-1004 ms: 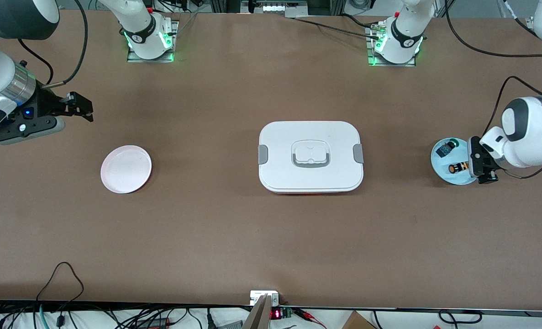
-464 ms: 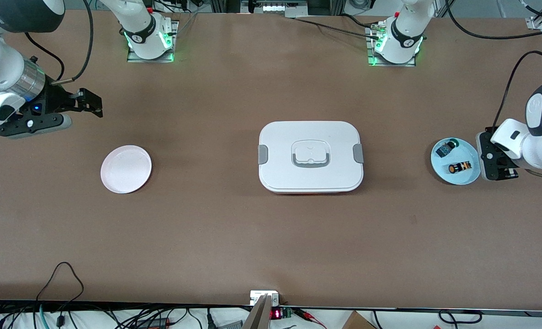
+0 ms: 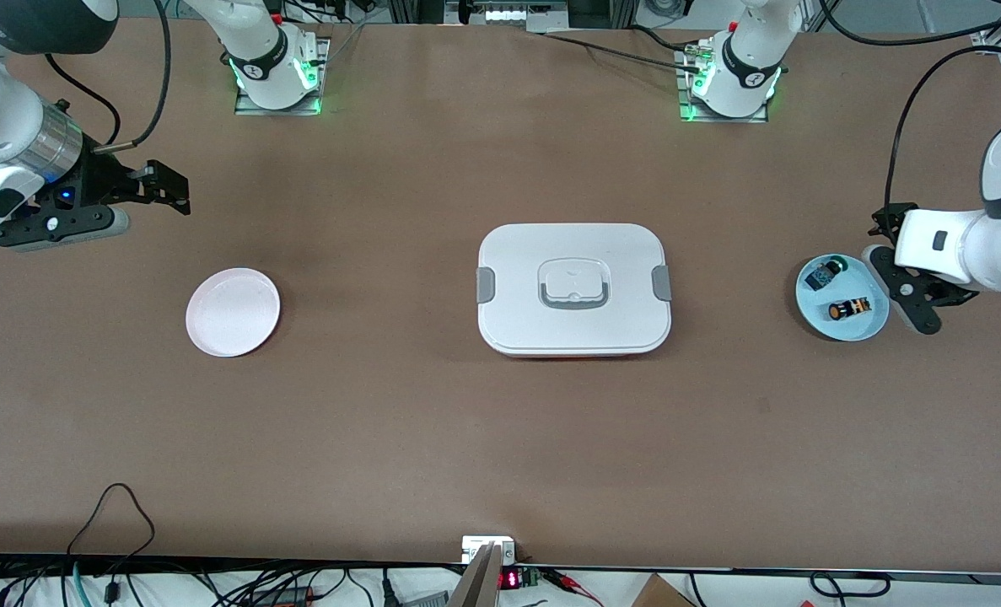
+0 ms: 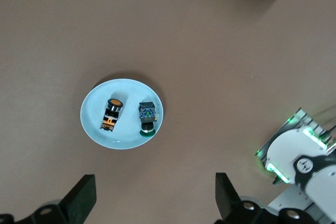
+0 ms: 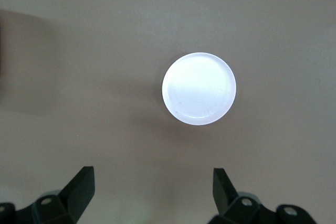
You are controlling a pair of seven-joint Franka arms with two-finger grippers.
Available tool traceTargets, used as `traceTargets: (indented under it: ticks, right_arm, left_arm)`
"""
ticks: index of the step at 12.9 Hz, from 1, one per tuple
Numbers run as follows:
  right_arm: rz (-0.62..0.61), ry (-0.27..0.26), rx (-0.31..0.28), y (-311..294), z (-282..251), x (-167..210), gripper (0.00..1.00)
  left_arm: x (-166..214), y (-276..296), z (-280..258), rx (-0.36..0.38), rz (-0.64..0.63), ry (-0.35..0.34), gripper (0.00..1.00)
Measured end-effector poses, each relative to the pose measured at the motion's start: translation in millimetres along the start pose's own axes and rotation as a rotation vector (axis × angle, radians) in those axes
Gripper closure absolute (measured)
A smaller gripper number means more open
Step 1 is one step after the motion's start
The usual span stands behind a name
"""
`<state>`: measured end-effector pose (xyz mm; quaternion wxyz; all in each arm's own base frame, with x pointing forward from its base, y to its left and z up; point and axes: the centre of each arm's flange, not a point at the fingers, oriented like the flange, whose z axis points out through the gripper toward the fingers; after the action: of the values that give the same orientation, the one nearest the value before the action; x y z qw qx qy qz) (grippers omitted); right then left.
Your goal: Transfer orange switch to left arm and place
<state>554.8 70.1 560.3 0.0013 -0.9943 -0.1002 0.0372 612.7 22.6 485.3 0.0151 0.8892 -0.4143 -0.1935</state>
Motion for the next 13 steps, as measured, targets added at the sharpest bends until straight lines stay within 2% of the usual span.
traceTargets:
  ticks: [4, 7, 9, 11, 13]
  right_arm:
    - [0.0, 0.006, -0.001, 0.1, -0.5, 0.7, 0.0]
    - [0.0, 0.014, -0.001, 0.2, -1.2, 1.4, 0.0]
    - [0.0, 0.014, -0.001, 0.2, -1.2, 1.5, 0.0]
    - [0.0, 0.014, -0.001, 0.1, -1.2, 1.5, 0.0]
    - [0.0, 0.014, -0.001, 0.1, -1.2, 1.5, 0.0]
  left_arm:
    - [25.9, 34.6, -33.5, 0.033, -0.274, 0.043, 0.0]
    - [27.2, 53.8, -63.4, 0.004, -0.6, 0.18, 0.0]
    - [19.4, 59.0, -78.7, 0.047, -0.776, 0.306, 0.0]
    - [5.2, 64.6, -75.8, 0.092, -0.848, 0.399, 0.0]
    - [-11.2, 71.3, -67.0, 0.096, -0.871, 0.422, 0.0]
